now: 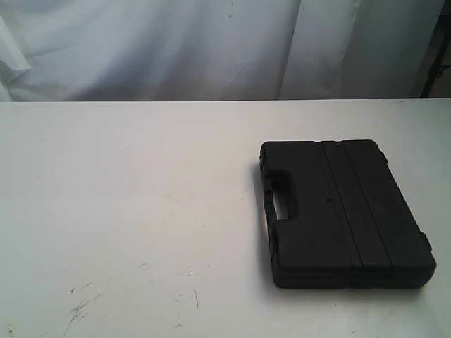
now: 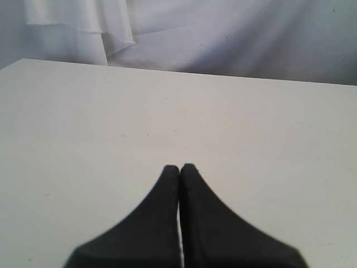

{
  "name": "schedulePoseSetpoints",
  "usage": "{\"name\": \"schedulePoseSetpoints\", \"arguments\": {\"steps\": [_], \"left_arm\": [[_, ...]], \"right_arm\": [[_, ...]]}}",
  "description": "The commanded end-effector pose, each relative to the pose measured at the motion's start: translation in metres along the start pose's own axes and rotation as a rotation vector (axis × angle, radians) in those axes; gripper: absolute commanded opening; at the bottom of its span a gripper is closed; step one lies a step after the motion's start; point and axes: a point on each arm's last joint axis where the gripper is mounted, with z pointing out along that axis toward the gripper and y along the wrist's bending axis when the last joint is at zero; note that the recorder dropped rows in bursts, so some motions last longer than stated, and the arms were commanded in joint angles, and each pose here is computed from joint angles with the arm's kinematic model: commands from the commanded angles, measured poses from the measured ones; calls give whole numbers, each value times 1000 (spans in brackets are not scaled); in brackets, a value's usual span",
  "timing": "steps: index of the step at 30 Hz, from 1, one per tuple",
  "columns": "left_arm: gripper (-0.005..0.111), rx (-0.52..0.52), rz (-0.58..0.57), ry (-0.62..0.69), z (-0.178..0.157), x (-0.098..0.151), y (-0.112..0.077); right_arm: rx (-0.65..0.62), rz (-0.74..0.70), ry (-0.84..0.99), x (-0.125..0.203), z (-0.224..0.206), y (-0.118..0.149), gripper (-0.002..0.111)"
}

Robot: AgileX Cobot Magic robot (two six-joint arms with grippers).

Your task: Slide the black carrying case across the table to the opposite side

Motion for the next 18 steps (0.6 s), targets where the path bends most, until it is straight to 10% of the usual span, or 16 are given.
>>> {"name": "schedulePoseSetpoints", "arguments": {"steps": [1,18], "left_arm": [[0,6,-1,-4,0,1,0],[0,6,-1,-4,0,1,0]], "right_arm": [[13,-18,-5,0,0,-1,0],[-2,-20,-610,-51,-16,1,0]]}}
